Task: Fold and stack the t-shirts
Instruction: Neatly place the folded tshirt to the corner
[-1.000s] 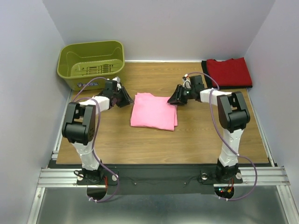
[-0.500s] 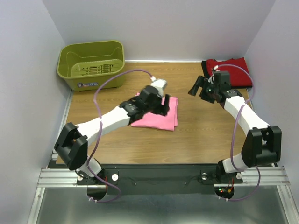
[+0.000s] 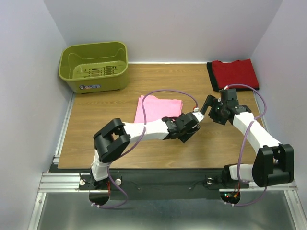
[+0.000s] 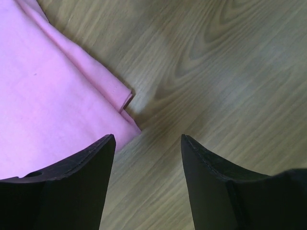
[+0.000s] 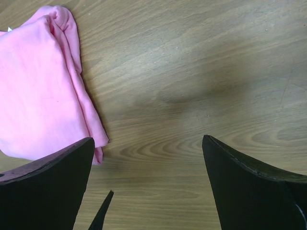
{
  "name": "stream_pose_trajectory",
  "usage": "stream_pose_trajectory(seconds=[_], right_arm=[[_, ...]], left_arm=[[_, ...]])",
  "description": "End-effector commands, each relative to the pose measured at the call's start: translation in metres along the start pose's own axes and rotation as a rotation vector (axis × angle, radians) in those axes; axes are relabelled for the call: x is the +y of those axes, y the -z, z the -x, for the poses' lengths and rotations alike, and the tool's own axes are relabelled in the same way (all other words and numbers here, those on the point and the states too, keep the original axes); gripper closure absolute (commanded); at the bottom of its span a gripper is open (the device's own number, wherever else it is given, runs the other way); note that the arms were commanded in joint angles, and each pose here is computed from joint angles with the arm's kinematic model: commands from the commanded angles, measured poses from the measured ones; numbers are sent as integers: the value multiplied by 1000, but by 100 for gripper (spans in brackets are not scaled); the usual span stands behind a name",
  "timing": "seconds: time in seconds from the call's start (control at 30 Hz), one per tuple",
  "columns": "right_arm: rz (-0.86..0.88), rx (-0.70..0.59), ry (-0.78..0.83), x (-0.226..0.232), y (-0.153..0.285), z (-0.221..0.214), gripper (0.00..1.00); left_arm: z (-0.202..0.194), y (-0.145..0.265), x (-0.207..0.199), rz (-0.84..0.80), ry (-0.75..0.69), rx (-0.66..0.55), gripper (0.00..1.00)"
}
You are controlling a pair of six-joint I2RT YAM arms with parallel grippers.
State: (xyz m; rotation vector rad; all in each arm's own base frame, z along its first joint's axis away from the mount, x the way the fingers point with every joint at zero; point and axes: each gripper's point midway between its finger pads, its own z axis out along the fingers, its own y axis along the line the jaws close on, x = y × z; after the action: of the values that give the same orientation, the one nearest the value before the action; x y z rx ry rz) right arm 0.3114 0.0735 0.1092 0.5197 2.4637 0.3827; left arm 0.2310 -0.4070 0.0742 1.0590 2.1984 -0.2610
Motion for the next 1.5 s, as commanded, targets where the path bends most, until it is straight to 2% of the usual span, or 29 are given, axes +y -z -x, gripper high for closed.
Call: stream_pose_trajectory(seconds=[0.0, 0.23, 0.33, 0.4, 0.43, 0.57, 0.67, 0.83, 1.0, 1.33, 1.47], right_arm=[[-16, -37, -24, -4, 2, 5, 0], [-18, -8, -47, -7, -3, -1, 0], [-16, -5, -53, -6, -4, 0, 0], [-14, -2, -57, -6, -4, 1, 0], [-9, 0, -57, -4, -4, 1, 0], [26, 28, -72, 3, -10, 0, 0], [89, 67, -100, 16, -20, -4, 0], [219, 185, -181, 40, -37, -21, 0], [310, 229, -236, 60, -55, -25, 0], [370, 386, -199, 120, -97, -81, 1], [375, 452, -165, 133, -109, -106, 5]], left_arm=[[7, -5, 16, 84, -54, 24, 32], [-15, -25, 18, 113, -86, 91, 33], [-25, -31, 21, 132, -102, 125, 37], [-31, -33, 22, 142, -110, 142, 45], [-31, -33, 23, 147, -109, 145, 57], [-22, -24, 27, 161, -91, 105, 83], [-6, -11, 31, 159, -47, 41, 90], [19, 11, 33, 105, 53, -70, 94], [25, 15, 34, 90, 75, -93, 94], [34, 18, 32, 79, 102, -117, 94], [37, 20, 28, 55, 120, -135, 93]])
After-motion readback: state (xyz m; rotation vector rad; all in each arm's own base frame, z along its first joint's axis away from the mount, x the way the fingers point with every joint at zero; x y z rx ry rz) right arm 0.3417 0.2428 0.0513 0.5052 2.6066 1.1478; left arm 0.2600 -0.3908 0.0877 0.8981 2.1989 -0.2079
